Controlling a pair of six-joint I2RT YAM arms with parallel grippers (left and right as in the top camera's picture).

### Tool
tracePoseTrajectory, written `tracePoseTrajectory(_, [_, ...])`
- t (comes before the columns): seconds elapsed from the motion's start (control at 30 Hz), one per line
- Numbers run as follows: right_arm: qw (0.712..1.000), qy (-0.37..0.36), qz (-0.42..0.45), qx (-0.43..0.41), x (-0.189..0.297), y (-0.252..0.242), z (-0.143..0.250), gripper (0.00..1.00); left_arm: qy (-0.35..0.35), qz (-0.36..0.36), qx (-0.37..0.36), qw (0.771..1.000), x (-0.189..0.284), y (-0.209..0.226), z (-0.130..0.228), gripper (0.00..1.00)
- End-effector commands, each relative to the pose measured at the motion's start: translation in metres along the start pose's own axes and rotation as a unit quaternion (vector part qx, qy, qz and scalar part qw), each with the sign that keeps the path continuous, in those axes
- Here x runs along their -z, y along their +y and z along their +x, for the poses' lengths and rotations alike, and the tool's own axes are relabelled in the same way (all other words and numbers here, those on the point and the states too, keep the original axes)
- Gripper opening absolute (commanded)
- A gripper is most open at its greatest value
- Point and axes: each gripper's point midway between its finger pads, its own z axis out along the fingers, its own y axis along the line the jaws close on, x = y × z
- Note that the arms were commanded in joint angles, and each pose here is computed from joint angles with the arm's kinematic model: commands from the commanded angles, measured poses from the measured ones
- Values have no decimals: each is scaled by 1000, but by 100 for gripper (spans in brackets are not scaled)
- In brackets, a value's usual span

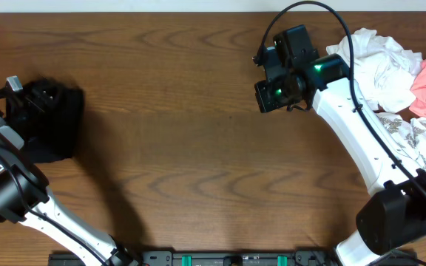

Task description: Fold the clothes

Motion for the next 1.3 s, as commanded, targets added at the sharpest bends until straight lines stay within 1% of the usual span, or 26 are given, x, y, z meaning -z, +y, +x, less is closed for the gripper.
tracePoseTrajectory(0.0, [1000,-7,3,1,6,-3,-3,2,17,36,33,999,-8,-3,11,77])
tracePoseTrajectory(0.1, [1000,-7,3,1,6,-3,-3,2,7,55,-1,998,0,-32,-5,85])
tracePoseTrajectory(0.13, [1000,-7,3,1,6,-3,-3,2,3,58,-11,998,3,-42,-9,90])
tracePoseTrajectory(0.17, [1000,-7,3,1,6,-3,-3,4,-2,63,-26,998,8,-56,-16,96])
tracePoseTrajectory(0.2, [1000,-7,3,1,6,-3,-3,10,-6,69,-42,997,13,-71,-22,98])
tracePoseTrajectory(0.27, [1000,-8,3,1,6,-3,-3,18,-15,78,-74,994,21,-102,-32,98])
tracePoseTrajectory(0.3, [1000,-8,2,1,6,-3,-3,20,-16,81,-85,993,23,-115,-34,98])
tracePoseTrajectory(0.37, [1000,-8,1,2,6,-2,-3,31,-19,90,-109,990,28,-145,-37,98])
tracePoseTrajectory(0.43, [1000,-9,1,2,6,-2,-4,34,-17,94,-135,986,32,-178,-34,98])
tracePoseTrajectory(0.5, [1000,-10,2,1,6,-3,-4,33,-10,86,-153,984,31,-197,-25,98])
tracePoseTrajectory(0.53, [1000,-12,4,2,6,-4,-5,33,-3,70,-162,984,29,-203,-18,98])
tracePoseTrajectory(0.6, [1000,-21,7,-2,7,-7,-9,32,13,23,-181,983,23,-207,0,98])
tracePoseTrajectory(0.67, [999,-31,21,-33,8,-17,-14,33,43,-42,-209,976,16,-203,23,98])
tracePoseTrajectory(0.73, [995,-40,46,-75,11,-35,-17,38,78,-113,-228,964,12,-195,47,98])
tracePoseTrajectory(0.8, [990,-48,67,-114,15,-55,-18,57,115,-175,-240,948,9,-189,72,98])
tracePoseTrajectory(0.83, [989,-50,70,-121,17,-62,-18,65,128,-192,-243,942,8,-188,81,98])
tracePoseTrajectory(0.9, [986,-54,79,-138,22,-79,-18,86,153,-215,-252,931,3,-189,99,98])
tracePoseTrajectory(0.97, [982,-58,90,-152,26,-94,-17,99,172,-218,-261,925,-3,-193,113,98])
tracePoseTrajectory(1.13, [975,-78,106,-180,35,-125,-20,99,199,-214,-265,919,-7,-199,133,98])
tracePoseTrajectory(1.27, [975,-89,116,-167,42,-142,-22,99,197,-212,-274,917,-8,-199,131,98])
